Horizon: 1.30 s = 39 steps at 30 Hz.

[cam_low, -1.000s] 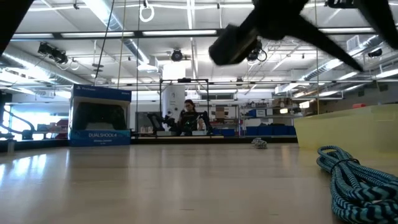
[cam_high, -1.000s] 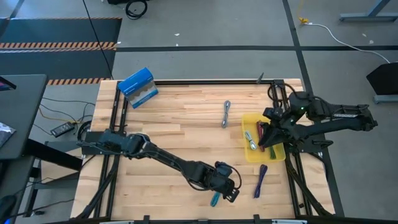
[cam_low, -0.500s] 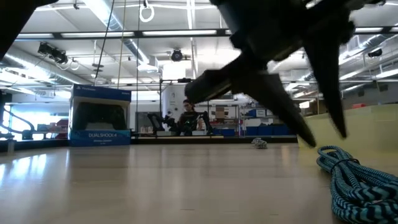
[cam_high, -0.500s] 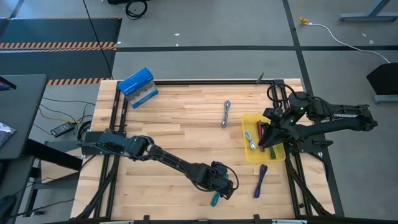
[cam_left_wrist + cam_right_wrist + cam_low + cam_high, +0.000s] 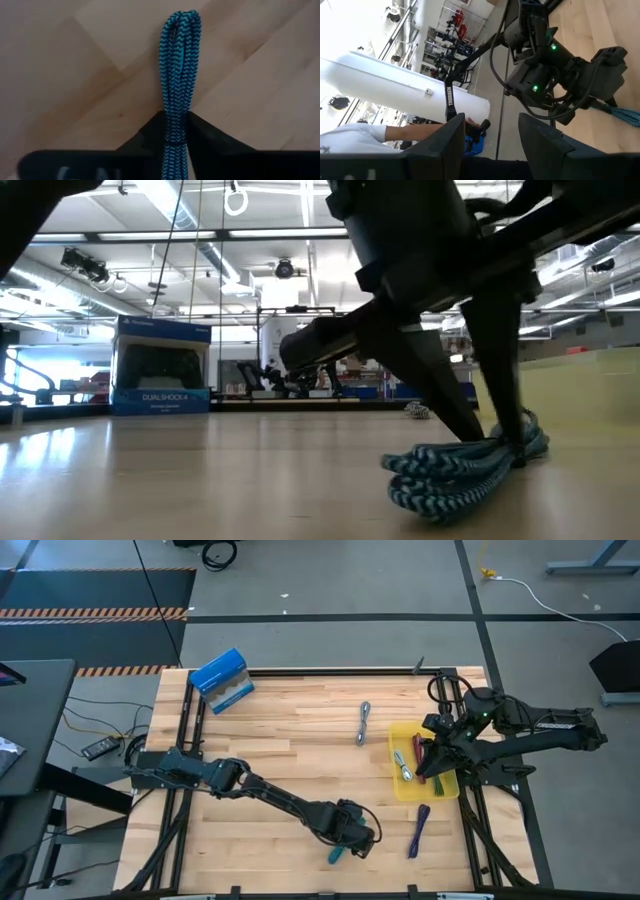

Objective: Pick and place USB-C Cables
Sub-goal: Put the light blue USB cable into the yellow container

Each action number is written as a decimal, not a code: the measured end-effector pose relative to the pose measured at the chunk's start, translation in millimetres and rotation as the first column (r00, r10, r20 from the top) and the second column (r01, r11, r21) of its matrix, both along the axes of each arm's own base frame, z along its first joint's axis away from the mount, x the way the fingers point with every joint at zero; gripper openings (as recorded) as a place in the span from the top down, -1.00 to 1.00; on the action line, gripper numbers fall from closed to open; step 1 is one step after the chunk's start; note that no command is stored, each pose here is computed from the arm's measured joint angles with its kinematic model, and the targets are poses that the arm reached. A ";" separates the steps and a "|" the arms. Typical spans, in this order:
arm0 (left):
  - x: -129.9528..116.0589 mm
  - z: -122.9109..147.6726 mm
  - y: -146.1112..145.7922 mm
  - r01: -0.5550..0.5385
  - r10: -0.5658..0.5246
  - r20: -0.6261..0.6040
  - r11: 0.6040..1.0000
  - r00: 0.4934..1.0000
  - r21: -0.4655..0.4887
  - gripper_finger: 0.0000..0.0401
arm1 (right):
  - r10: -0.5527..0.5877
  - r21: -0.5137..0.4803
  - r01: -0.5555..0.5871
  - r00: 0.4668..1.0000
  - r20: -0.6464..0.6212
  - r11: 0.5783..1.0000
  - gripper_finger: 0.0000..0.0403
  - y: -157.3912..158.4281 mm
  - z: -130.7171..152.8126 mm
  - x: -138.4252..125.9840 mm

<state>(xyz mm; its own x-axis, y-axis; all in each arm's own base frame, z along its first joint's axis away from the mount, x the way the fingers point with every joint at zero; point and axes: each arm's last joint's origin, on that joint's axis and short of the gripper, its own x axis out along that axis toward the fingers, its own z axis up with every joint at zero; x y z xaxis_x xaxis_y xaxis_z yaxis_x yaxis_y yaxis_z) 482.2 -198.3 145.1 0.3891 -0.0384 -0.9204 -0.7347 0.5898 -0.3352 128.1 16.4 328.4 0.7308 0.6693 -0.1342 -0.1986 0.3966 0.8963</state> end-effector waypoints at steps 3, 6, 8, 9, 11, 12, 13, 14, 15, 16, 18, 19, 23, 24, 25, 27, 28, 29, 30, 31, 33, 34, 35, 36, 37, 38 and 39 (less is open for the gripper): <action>-0.7 1.0 1.0 0.008 -0.008 -0.018 1.000 1.000 -0.024 0.88 | 0.000 0.000 0.000 1.000 -0.001 1.000 0.06 0.0 -0.1 0.0; -1.8 1.4 0.9 -0.010 0.009 -0.026 1.000 1.000 -0.023 0.93 | -0.001 0.000 0.001 1.000 -0.001 1.000 0.06 -0.1 -0.1 0.0; -3.8 1.4 1.6 -0.008 0.007 -0.050 1.000 0.999 -0.022 0.93 | -0.005 -0.002 0.005 1.000 -0.001 1.000 0.06 -0.2 -0.1 0.1; -4.8 2.2 3.0 -0.008 0.007 -0.062 1.000 0.998 -0.021 0.93 | -0.008 -0.002 0.008 1.000 -0.001 1.000 0.06 -0.3 -0.1 0.1; -6.7 4.8 5.5 -0.011 0.009 -0.080 1.000 0.997 -0.015 0.93 | -0.009 -0.005 0.009 1.000 0.002 1.000 0.06 -0.3 -0.2 0.2; -8.0 6.6 6.7 -0.010 0.009 -0.088 1.000 0.996 -0.011 0.93 | -0.010 -0.007 0.010 1.000 0.003 1.000 0.06 -0.3 -0.2 0.2; -8.2 8.0 8.7 -0.010 0.009 -0.092 1.000 0.996 -0.009 0.93 | -0.010 -0.008 0.010 1.000 0.004 1.000 0.06 -0.3 -0.2 0.2; -9.2 10.8 9.8 -0.009 0.008 -0.094 1.000 0.996 -0.008 0.93 | -0.010 -0.008 0.010 1.000 0.004 1.000 0.06 -0.3 -0.2 0.2; -9.6 12.2 11.4 -0.012 0.011 -0.098 1.000 0.995 -0.005 0.93 | -0.009 -0.010 0.009 1.000 0.005 1.000 0.06 -0.3 -0.2 0.2; -10.0 15.9 12.5 -0.013 0.012 -0.095 1.000 0.995 -0.007 0.93 | -0.009 -0.012 0.009 1.000 0.007 1.000 0.06 -0.3 -0.2 0.2; -13.0 24.4 15.5 -0.006 0.006 -0.103 1.000 0.995 0.001 0.93 | -0.010 -0.016 0.010 1.000 0.010 1.000 0.06 -0.4 -0.3 0.2; -13.8 30.7 15.9 -0.002 0.002 -0.091 1.000 0.996 -0.003 0.93 | -0.015 -0.019 0.015 1.000 0.011 1.000 0.06 -0.5 -0.3 0.3; -20.7 52.9 21.5 -0.011 0.013 -0.080 1.000 0.997 0.020 0.93 | -0.031 -0.038 0.032 0.999 0.022 0.999 0.06 -0.9 -0.7 0.6; -22.0 61.6 23.3 -0.017 0.018 -0.059 1.000 0.998 0.024 0.93 | -0.035 -0.044 0.036 0.999 0.025 0.998 0.06 -1.0 -0.9 0.7; -24.9 71.3 25.0 -0.023 0.024 -0.044 0.999 0.999 0.036 0.93 | -0.040 -0.051 0.042 0.999 0.030 0.998 0.06 -1.2 -0.9 0.8; -29.8 91.8 30.3 -0.046 0.046 0.005 0.997 0.999 0.064 0.93 | -0.052 -0.061 0.054 0.998 0.036 0.997 0.06 -1.5 -1.0 1.0; -32.2 101.7 33.3 -0.062 0.059 0.033 0.995 0.998 0.084 0.93 | -0.058 -0.067 0.060 0.998 0.038 0.996 0.06 -1.6 -1.1 1.1; -34.4 112.1 36.4 -0.080 0.073 0.068 0.991 0.995 0.103 0.93 | -0.066 -0.073 0.069 0.997 0.041 0.995 0.06 -1.9 -1.3 1.3; -37.3 122.8 38.8 -0.098 0.085 0.105 0.987 0.991 0.125 0.93 | -0.079 -0.080 0.082 0.996 0.045 0.993 0.06 -2.2 -1.3 1.5; -39.0 131.9 42.2 -0.119 0.098 0.144 0.982 0.985 0.149 0.93 | -0.096 -0.088 0.099 0.994 0.048 0.991 0.06 -2.6 -1.5 1.8; -43.0 154.0 47.5 -0.162 0.114 0.244 0.969 0.963 0.186 0.93 | -0.148 -0.109 0.153 0.987 0.058 0.982 0.06 -4.0 -1.7 3.2; -44.1 163.4 51.4 -0.187 0.122 0.289 0.961 0.949 0.206 0.93 | -0.176 -0.122 0.182 0.982 0.062 0.976 0.06 -4.8 -2.1 4.5; -45.5 174.5 54.1 -0.211 0.129 0.344 0.954 0.930 0.213 0.93 | -0.205 -0.135 0.213 0.976 0.070 0.968 0.06 -5.7 -2.1 5.5; -46.1 182.6 58.1 -0.235 0.136 0.384 0.945 0.913 0.225 0.93 | -0.225 -0.149 0.234 0.971 0.077 0.961 0.06 -6.3 -2.4 7.3; -46.2 189.7 62.1 -0.256 0.143 0.419 0.939 0.897 0.229 0.93 | -0.242 -0.162 0.253 0.967 0.085 0.954 0.06 -6.9 -2.8 9.9; -47.3 197.4 65.5 -0.276 0.151 0.451 0.934 0.880 0.225 0.93 | -0.247 -0.172 0.262 0.964 0.102 0.950 0.06 -7.3 -2.4 12.2; -47.3 201.2 70.5 -0.294 0.161 0.465 0.928 0.870 0.228 0.93 | -0.251 -0.176 0.268 0.962 0.112 0.947 0.06 -7.5 -2.1 15.0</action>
